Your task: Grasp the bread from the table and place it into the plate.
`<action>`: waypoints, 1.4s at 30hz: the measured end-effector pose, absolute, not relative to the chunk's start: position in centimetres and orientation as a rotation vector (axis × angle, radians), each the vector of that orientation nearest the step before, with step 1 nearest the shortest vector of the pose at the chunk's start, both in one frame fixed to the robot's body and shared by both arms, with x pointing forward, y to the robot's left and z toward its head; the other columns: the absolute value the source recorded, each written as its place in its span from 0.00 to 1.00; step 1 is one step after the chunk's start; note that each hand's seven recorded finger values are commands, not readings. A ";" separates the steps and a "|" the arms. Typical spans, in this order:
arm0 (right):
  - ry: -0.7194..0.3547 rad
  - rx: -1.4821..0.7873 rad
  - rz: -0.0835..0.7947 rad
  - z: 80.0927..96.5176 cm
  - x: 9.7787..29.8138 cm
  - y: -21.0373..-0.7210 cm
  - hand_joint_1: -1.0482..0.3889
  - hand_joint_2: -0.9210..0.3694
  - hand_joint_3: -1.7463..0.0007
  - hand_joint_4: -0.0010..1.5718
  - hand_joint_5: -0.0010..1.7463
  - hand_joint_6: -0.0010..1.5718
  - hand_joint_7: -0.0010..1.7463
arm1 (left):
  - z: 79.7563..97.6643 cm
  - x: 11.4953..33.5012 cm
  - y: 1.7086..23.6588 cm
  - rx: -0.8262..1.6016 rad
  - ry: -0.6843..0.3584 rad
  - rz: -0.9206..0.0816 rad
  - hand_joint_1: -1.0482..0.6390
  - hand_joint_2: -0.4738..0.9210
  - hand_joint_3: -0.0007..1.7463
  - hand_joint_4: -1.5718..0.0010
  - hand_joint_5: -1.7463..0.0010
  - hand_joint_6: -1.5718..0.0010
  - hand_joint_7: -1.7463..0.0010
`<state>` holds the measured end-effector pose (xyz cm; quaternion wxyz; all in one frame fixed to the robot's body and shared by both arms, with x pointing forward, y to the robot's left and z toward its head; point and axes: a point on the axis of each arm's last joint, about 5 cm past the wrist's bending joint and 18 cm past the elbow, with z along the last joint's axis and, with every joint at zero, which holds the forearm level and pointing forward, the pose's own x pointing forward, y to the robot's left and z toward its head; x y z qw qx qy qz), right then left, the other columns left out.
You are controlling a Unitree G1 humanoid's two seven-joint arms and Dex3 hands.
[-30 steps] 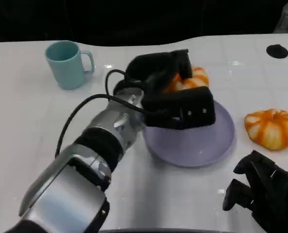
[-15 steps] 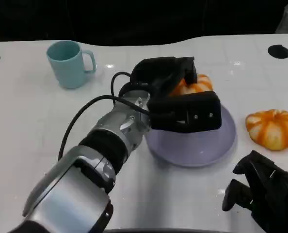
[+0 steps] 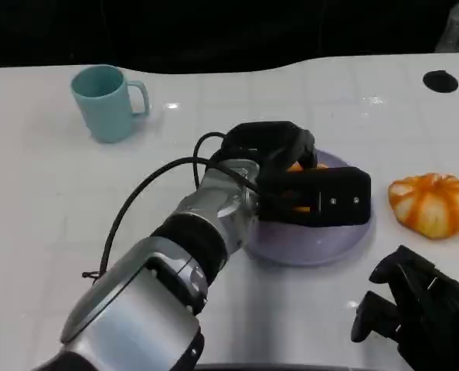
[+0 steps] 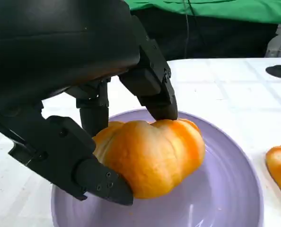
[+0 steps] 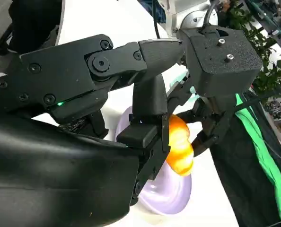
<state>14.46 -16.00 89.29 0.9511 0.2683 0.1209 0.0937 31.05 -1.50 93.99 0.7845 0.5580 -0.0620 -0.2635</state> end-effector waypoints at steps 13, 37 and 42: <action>0.239 0.545 0.194 89.3 14.5 -16.0 0.32 0.00 0.91 0.46 0.97 0.42 0.84 | 94.0 31.1 -1.3 1.214 -0.056 -0.663 0.19 1.00 0.17 0.96 0.88 0.89 1.00; 0.234 0.529 0.198 89.4 15.0 -16.3 0.30 0.00 0.93 0.46 0.99 0.42 0.87 | 96.3 33.6 2.8 0.853 0.039 -0.782 0.14 1.00 0.19 0.93 0.97 0.90 0.98; 0.233 0.529 0.195 89.4 15.0 -16.3 0.31 0.00 0.93 0.45 1.00 0.40 0.88 | 95.7 33.7 4.7 0.557 0.039 -0.815 0.16 1.00 0.19 0.84 0.92 0.84 0.95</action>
